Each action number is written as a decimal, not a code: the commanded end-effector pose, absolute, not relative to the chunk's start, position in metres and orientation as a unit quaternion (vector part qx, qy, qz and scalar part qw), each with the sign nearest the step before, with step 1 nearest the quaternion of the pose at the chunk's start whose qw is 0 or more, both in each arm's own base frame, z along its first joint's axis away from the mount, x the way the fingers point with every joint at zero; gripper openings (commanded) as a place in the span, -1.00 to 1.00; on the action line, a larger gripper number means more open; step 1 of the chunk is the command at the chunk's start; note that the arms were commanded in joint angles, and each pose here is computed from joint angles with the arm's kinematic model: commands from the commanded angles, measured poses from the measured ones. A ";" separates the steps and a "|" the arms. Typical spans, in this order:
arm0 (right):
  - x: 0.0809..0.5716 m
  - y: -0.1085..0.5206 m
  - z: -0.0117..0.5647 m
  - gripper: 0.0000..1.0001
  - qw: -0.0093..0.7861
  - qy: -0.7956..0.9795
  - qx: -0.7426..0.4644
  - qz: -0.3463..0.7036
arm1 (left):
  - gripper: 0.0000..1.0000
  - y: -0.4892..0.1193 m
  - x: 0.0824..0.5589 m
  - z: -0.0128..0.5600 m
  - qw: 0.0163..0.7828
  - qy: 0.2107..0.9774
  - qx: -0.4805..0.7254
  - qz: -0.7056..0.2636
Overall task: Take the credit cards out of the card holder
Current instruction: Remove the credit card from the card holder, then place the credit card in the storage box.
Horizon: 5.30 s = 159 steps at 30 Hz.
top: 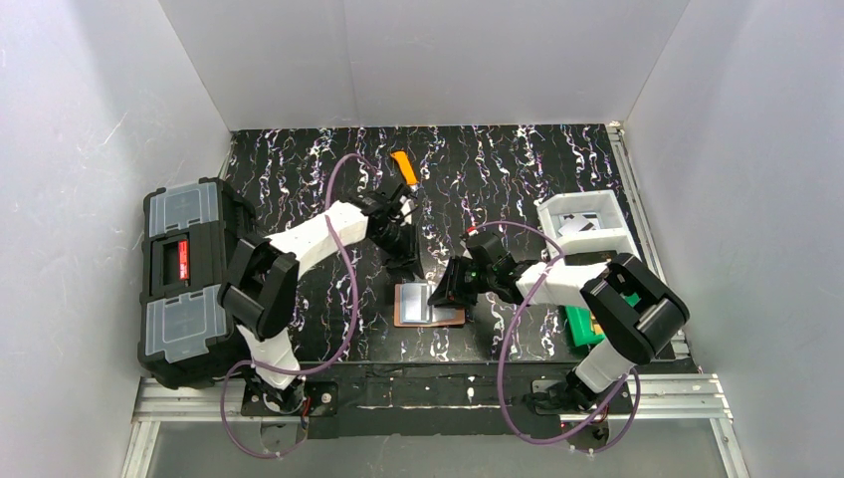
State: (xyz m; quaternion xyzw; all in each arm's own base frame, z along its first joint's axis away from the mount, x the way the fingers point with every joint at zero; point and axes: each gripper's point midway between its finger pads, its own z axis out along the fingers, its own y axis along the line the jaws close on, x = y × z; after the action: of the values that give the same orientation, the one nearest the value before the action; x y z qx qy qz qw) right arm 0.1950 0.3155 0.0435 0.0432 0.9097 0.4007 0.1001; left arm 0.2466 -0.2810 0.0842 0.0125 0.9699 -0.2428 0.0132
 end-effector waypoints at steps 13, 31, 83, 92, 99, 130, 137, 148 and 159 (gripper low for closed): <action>0.205 0.334 0.035 -0.44 0.060 0.899 0.049 0.430 | -0.87 -0.246 0.211 0.024 -0.043 0.978 -0.003 -0.205; 0.208 0.325 0.028 -0.57 0.052 0.899 0.057 0.432 | -0.72 -0.230 0.217 0.049 0.000 0.986 0.018 -0.167; 0.209 0.306 0.028 -0.68 0.042 0.883 0.071 0.462 | -1.00 -0.199 0.200 -0.006 -0.059 0.994 -0.035 -0.089; 0.211 0.318 0.027 -0.49 0.018 0.876 0.063 0.477 | -1.00 -0.204 0.202 -0.006 -0.059 0.993 -0.034 -0.099; 0.211 0.322 0.023 -0.48 0.011 0.873 0.062 0.484 | -1.00 -0.205 0.202 -0.006 -0.060 0.992 -0.037 -0.100; 0.216 0.257 0.074 -0.97 0.145 0.912 0.061 0.379 | -1.00 -0.209 0.219 0.026 -0.016 0.993 -0.023 -0.113; 0.218 0.238 0.106 -0.97 0.187 0.914 0.072 0.352 | -1.00 -0.224 0.233 0.056 0.017 0.988 -0.010 -0.155; 0.205 0.191 0.135 -0.97 0.237 0.918 0.127 0.292 | -0.80 -0.238 0.246 0.093 0.046 0.980 0.012 -0.193; 0.221 0.171 0.131 -0.97 0.230 0.943 0.142 0.193 | -0.68 -0.231 0.248 0.104 0.056 0.983 0.011 -0.175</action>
State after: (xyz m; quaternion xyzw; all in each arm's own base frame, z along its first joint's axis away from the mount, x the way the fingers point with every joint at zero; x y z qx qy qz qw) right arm 0.2023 0.1773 0.1224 0.1457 0.9364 0.2355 0.2154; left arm 0.2446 -0.2371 0.0788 0.0068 0.9832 -0.1799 0.0318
